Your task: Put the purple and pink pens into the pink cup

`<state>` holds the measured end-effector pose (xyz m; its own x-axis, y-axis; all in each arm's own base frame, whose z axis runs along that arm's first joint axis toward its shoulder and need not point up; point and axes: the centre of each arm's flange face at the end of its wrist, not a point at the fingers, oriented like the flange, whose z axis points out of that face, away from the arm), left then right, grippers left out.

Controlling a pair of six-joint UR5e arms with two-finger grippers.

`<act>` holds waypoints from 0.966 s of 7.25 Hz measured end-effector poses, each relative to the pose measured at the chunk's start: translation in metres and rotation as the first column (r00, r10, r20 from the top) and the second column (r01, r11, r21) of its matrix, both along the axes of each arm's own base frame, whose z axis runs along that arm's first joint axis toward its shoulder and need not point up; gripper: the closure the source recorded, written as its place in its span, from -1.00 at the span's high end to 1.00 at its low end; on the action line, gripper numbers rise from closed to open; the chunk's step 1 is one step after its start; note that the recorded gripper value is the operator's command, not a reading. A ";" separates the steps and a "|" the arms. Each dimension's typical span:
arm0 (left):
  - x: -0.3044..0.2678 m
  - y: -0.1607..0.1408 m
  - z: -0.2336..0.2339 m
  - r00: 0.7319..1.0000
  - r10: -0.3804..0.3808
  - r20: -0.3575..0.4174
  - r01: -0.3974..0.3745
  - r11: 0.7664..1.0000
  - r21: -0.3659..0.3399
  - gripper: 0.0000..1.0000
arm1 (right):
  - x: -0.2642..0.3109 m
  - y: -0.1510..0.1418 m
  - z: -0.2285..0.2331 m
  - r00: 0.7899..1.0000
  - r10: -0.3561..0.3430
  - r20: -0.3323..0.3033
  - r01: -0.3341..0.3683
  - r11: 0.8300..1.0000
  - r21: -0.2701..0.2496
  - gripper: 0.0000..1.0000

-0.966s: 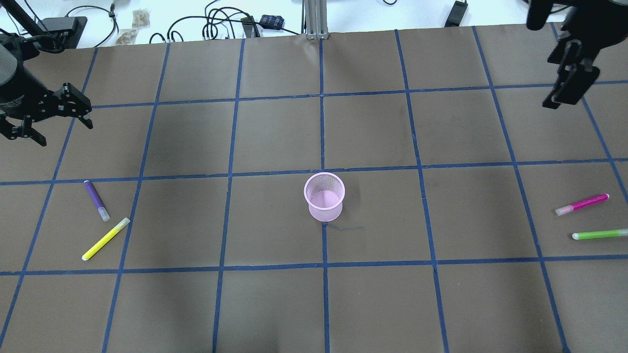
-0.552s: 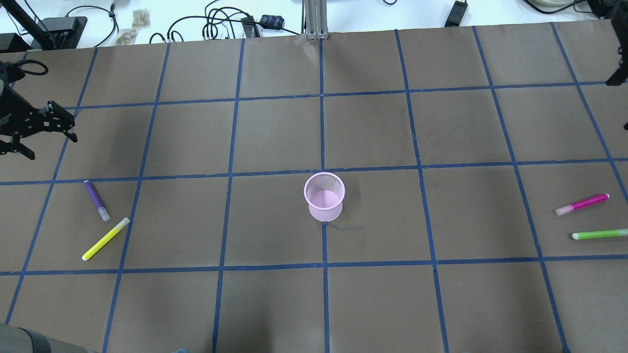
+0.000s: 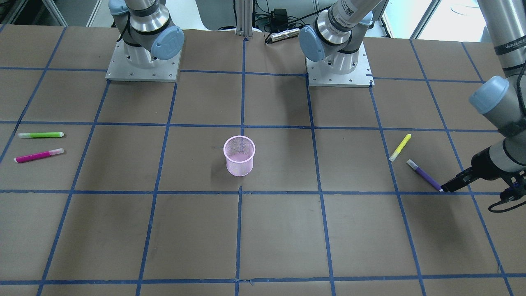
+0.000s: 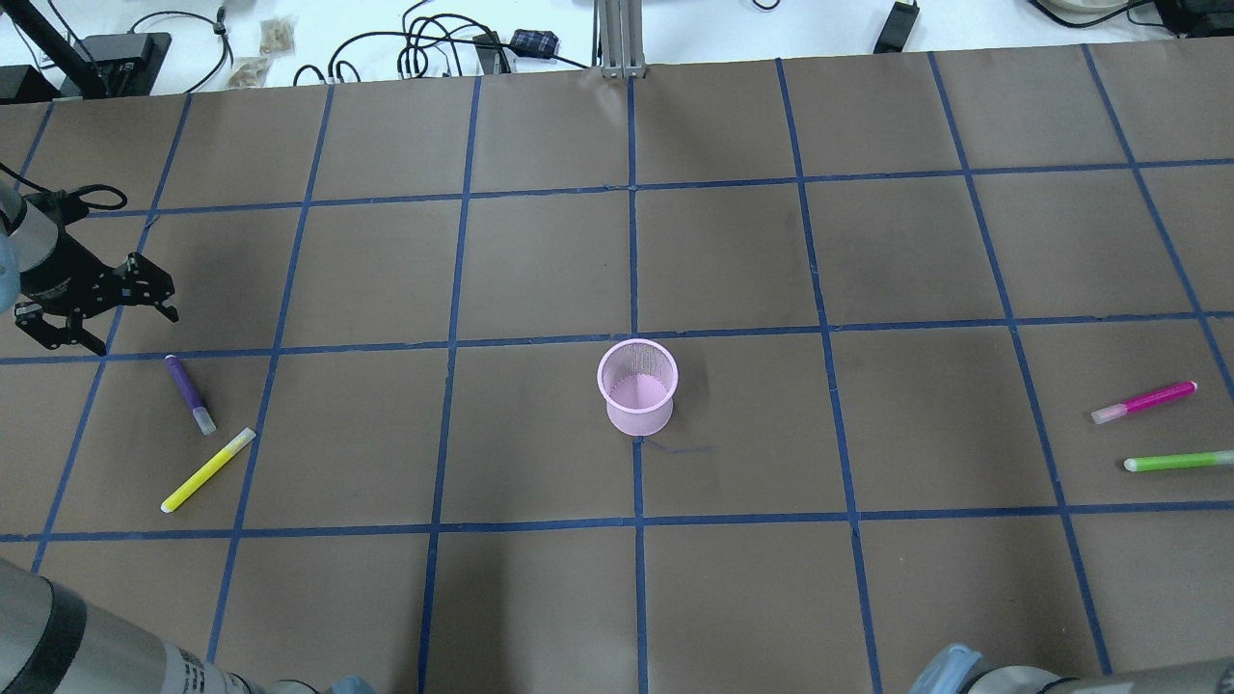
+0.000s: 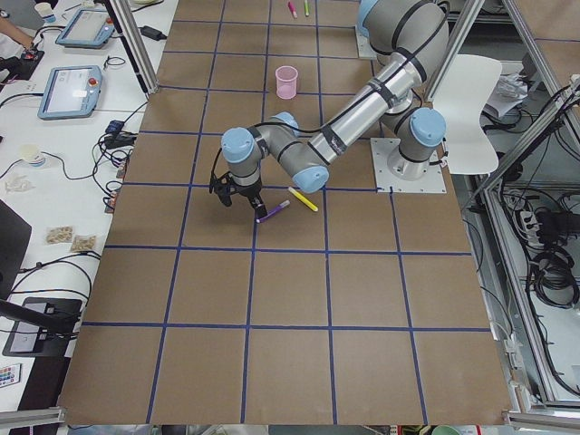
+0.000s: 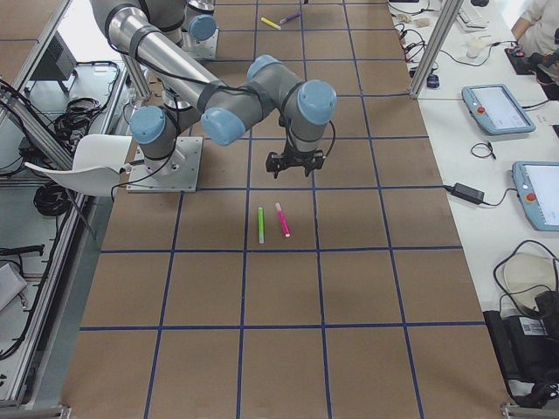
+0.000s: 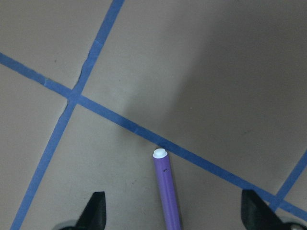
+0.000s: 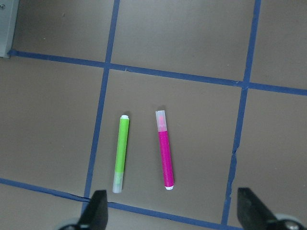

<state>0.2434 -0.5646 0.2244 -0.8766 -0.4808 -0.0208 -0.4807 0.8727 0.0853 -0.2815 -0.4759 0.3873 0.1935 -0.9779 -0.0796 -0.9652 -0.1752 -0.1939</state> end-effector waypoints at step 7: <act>0.003 0.000 -0.055 0.999 0.017 -0.042 -0.013 0.997 0.075 -0.69 | -0.090 0.000 -0.169 0.937 0.143 0.320 -0.124 0.989 -0.080 0.78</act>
<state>0.2466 -0.5645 0.1696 -0.8701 -0.4924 -0.0204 -0.4883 0.8558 0.1709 -0.3711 -0.4761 0.2187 0.3281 -0.9424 0.0651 -0.8190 -0.3181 -0.4775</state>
